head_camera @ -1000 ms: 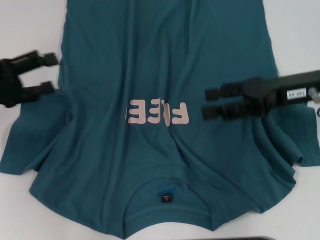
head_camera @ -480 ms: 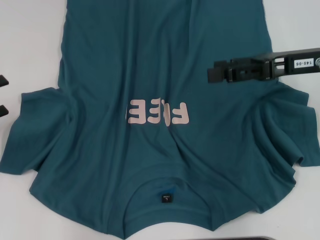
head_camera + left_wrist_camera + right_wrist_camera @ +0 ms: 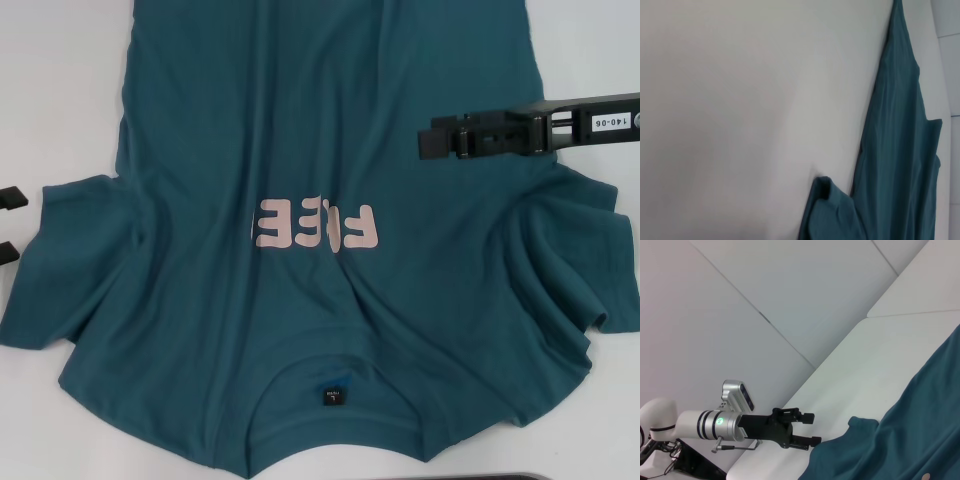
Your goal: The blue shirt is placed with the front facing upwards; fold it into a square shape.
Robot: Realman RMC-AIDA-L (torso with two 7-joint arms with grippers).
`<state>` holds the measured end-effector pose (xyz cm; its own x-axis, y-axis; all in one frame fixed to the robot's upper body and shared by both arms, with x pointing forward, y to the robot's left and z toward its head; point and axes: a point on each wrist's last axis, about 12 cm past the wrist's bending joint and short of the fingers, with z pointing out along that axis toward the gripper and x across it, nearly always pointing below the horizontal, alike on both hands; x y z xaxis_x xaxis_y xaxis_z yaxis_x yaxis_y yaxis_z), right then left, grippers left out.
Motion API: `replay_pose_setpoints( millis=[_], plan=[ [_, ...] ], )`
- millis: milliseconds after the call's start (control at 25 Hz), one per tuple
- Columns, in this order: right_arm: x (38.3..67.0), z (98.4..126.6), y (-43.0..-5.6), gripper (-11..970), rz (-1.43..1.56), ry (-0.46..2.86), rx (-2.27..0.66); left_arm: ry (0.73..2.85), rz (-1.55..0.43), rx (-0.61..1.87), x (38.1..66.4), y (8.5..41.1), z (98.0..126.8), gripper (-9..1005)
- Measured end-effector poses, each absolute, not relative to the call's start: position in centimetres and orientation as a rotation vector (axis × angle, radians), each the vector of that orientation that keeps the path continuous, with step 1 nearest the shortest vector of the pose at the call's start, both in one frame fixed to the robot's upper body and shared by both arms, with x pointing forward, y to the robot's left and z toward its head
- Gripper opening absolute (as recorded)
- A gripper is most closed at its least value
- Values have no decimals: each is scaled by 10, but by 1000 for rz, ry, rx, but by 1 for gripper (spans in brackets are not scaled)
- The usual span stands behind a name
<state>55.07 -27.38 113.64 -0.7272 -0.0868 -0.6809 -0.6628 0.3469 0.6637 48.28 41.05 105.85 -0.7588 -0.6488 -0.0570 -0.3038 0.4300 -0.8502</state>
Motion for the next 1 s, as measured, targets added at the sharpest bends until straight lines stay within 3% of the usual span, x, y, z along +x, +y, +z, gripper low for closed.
replay_pose_setpoints(
  millis=[1000],
  plan=[
    [547, 1134, -278, 906, 1400, 2069, -624, 2500, -1202, -688, 507, 389, 1062, 696]
  ],
)
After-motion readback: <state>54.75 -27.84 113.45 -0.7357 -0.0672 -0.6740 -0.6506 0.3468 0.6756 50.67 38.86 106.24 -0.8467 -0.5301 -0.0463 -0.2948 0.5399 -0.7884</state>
